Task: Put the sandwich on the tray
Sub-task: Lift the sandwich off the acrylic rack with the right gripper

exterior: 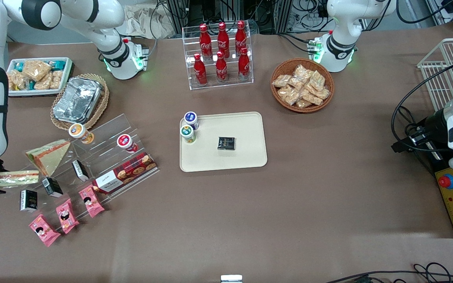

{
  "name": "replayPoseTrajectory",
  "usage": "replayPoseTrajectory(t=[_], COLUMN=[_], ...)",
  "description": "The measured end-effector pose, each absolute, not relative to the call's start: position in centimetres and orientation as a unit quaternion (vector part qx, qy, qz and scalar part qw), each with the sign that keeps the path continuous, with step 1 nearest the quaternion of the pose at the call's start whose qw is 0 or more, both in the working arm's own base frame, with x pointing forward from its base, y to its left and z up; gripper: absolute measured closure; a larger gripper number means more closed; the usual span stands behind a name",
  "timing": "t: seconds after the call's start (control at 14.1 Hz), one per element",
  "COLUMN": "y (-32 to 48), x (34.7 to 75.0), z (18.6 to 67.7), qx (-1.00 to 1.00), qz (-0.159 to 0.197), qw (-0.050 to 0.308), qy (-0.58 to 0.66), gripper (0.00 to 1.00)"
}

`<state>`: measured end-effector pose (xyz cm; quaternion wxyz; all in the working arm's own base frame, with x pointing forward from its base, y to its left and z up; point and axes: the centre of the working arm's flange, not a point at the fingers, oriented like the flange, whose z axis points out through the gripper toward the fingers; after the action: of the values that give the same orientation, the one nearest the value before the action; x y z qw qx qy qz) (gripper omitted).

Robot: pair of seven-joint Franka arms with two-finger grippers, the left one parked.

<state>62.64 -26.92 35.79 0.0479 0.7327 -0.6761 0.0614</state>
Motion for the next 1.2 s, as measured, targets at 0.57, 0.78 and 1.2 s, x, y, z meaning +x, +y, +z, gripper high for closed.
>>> replayPoseTrajectory(t=[0.57, 0.78, 1.2], y=[-28.1, -27.2, -19.7], x=[62.8, 62.2, 64.1], z=[40.1, 45.4, 51.9], qx=[0.793, 0.824, 0.86], qz=[0.091, 0.09, 0.058], qw=[0.037, 0.021, -0.007], qy=[-0.601, -0.559, -0.506], gripper=[0.78, 0.78, 0.81])
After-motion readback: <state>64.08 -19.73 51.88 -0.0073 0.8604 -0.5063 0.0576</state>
